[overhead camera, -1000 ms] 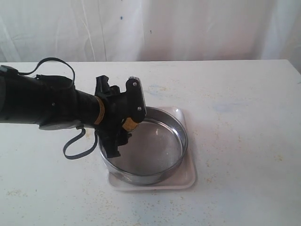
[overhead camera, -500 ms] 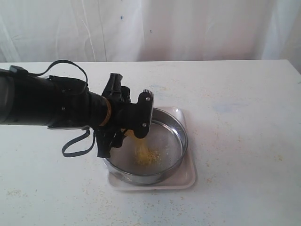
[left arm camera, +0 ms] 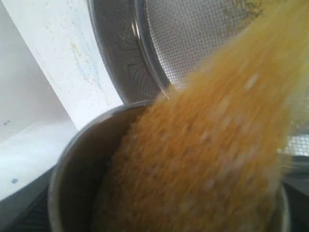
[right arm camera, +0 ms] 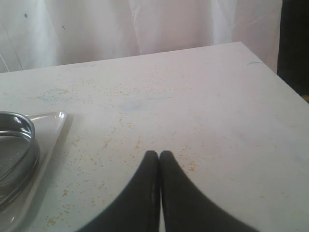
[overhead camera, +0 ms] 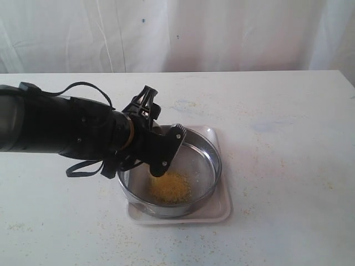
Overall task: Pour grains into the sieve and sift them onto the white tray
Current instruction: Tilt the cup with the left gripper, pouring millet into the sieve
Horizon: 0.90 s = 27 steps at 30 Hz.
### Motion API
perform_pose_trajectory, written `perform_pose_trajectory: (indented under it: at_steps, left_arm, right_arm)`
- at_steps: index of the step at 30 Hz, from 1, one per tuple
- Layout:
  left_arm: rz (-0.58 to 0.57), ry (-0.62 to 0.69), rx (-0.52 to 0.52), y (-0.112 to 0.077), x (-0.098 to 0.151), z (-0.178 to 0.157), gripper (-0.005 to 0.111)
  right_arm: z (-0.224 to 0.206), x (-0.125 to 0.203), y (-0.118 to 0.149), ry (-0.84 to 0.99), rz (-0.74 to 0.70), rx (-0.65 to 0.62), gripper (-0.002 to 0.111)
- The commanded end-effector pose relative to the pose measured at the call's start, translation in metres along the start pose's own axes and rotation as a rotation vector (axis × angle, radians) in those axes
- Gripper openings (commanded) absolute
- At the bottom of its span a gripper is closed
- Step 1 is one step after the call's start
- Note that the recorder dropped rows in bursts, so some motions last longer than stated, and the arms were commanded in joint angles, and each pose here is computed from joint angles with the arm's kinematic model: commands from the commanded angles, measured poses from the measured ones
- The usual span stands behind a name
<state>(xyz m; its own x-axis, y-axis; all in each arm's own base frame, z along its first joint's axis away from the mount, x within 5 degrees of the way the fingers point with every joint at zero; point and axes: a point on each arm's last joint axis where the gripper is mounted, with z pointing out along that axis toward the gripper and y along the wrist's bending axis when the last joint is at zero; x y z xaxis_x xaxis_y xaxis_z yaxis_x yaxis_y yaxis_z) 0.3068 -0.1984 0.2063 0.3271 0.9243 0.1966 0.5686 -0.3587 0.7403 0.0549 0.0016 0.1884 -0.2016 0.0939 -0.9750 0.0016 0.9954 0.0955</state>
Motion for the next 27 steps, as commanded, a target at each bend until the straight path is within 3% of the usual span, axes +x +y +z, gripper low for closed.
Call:
perform_pose_trajectory:
  at_steps: [1, 7, 13, 17, 27]
  left_arm:
    - [0.133, 0.037, -0.057, 0.008, 0.001, -0.004, 0.000]
    - [0.223, 0.050, -0.095, 0.011, 0.002, -0.005, 0.000]
    - [0.405, 0.090, -0.151, 0.015, 0.001, 0.000, 0.000]
    - [0.456, 0.107, -0.124, 0.009, 0.000, 0.009, 0.000]
    - [0.753, 0.129, -0.105, 0.007, -0.005, 0.009, 0.000]
  right_arm:
    - [0.000, 0.001, 0.000, -0.006, -0.007, 0.003, 0.000]
    - [0.000, 0.001, 0.000, -0.006, -0.007, 0.003, 0.000]
    - [0.000, 0.001, 0.000, -0.006, -0.007, 0.003, 0.000]
    - [0.000, 0.001, 0.000, -0.006, -0.007, 0.003, 0.000]
    - [0.000, 0.001, 0.000, -0.006, -0.007, 0.003, 0.000]
